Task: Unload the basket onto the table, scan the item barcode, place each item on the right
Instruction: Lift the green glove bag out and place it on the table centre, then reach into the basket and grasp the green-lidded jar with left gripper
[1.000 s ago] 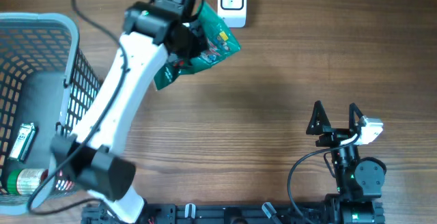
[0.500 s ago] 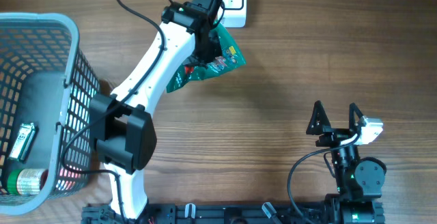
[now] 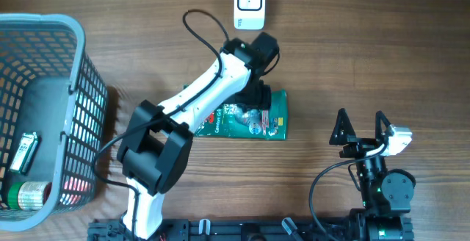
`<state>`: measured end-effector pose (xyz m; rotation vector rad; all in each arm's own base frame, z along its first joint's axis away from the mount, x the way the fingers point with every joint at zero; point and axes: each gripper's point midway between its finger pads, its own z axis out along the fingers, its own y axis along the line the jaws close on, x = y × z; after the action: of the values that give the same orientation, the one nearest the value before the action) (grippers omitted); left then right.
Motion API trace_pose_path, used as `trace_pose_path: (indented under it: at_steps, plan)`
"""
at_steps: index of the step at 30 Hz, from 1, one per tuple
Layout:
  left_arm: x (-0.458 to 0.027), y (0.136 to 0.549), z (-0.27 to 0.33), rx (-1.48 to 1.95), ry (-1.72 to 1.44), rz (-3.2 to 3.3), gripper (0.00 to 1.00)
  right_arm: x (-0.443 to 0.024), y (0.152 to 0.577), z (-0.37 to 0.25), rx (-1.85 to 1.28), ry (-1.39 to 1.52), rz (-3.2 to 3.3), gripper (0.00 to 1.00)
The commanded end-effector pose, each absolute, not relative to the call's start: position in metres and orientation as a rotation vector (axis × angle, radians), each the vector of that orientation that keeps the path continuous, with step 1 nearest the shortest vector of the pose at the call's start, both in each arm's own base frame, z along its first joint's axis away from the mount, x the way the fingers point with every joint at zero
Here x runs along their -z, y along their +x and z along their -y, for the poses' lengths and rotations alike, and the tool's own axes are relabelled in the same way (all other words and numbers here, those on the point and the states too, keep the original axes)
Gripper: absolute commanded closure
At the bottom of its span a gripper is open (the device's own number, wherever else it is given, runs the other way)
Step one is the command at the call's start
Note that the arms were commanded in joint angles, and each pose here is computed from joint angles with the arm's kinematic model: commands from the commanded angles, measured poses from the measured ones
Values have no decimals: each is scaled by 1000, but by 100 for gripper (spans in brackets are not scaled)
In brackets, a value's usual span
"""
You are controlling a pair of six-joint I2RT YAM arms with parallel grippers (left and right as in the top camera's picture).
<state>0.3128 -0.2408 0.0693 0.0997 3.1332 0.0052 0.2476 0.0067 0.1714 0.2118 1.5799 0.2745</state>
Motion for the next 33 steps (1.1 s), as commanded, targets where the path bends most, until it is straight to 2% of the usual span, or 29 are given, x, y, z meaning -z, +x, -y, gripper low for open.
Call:
trace_pose_path:
  at_steps: [1,3,6,8,11,13,16,20,24,33]
  plan:
    - [-130,345,251,73,173,-2984,0,-172,247,-10,-276,189,-1578,0]
    - [-174,362,236,3,145,-2875,0,-172,247,-10,-276,189,-1578,0]
    - [-277,387,172,-126,-53,-2621,0,-172,247,-10,-276,189,-1578,0]
    - [-348,388,105,-81,-356,-2425,0,-172,247,-10,-276,189,-1578,0]
    - [-398,348,-34,-1,-1050,-2130,0,-172,247,-10,-275,189,-1578,0]
    - [-386,305,-105,-18,-1432,-2036,0,-172,247,-10,-276,189,-1578,0]
    - [-363,275,-167,-43,-1734,-1917,0,-172,247,-10,-276,189,-1578,0]
    - [-323,238,-210,-141,-1986,-1866,0,-172,247,-10,-275,189,-1578,1]
    - [-277,218,-223,-205,-2145,-1900,0,-172,247,-10,-276,189,-1578,0]
    - [-197,216,-223,-256,-2228,-2000,0,-172,247,-10,-276,189,-1578,0]
